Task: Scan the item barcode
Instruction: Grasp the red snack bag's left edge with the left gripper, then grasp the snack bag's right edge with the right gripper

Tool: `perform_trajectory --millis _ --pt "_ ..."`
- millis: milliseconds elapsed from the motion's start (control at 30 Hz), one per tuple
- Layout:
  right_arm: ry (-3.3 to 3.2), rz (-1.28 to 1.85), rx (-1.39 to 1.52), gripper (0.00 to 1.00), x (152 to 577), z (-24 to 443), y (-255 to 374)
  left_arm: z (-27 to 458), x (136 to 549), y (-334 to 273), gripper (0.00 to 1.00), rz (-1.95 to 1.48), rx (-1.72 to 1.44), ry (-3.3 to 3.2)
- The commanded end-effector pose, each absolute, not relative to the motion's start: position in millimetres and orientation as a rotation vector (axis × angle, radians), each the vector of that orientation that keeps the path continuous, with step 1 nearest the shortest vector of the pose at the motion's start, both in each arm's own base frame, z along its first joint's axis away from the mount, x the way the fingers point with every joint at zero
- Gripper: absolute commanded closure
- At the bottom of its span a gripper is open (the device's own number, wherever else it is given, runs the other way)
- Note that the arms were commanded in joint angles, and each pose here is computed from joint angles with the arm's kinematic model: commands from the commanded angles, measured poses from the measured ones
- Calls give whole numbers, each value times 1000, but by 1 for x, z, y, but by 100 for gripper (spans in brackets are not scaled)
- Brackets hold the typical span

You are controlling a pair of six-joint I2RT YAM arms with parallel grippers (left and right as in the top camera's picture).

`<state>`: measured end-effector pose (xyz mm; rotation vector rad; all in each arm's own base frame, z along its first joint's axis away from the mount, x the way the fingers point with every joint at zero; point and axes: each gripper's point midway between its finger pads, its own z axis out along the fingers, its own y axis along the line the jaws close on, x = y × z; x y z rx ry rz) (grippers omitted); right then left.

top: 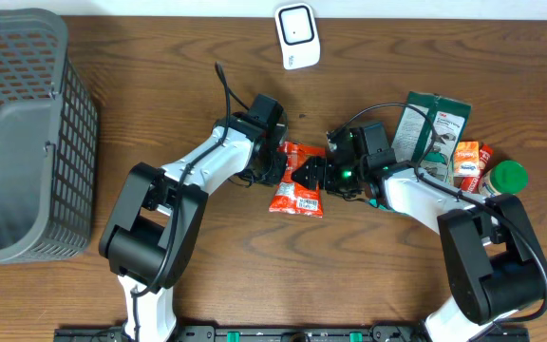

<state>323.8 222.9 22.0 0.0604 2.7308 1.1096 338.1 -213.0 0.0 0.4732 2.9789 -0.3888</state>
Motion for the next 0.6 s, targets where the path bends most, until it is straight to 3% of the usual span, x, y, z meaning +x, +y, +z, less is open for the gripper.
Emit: perform_trajectory --millis 0,233,400,567 --pt "2780 1072 28 25 317 4 212 -1 345 -197 78 -272 569 2971" --pt "2752 1067 -11 20 322 6 208 74 368 -201 78 -321 384 2850" --pt "2726 1127 47 18 329 12 196 83 348 -235 78 -650 423 2869" --pt "2716 1156 122 13 334 14 180 68 334 -243 78 -765 433 2924"
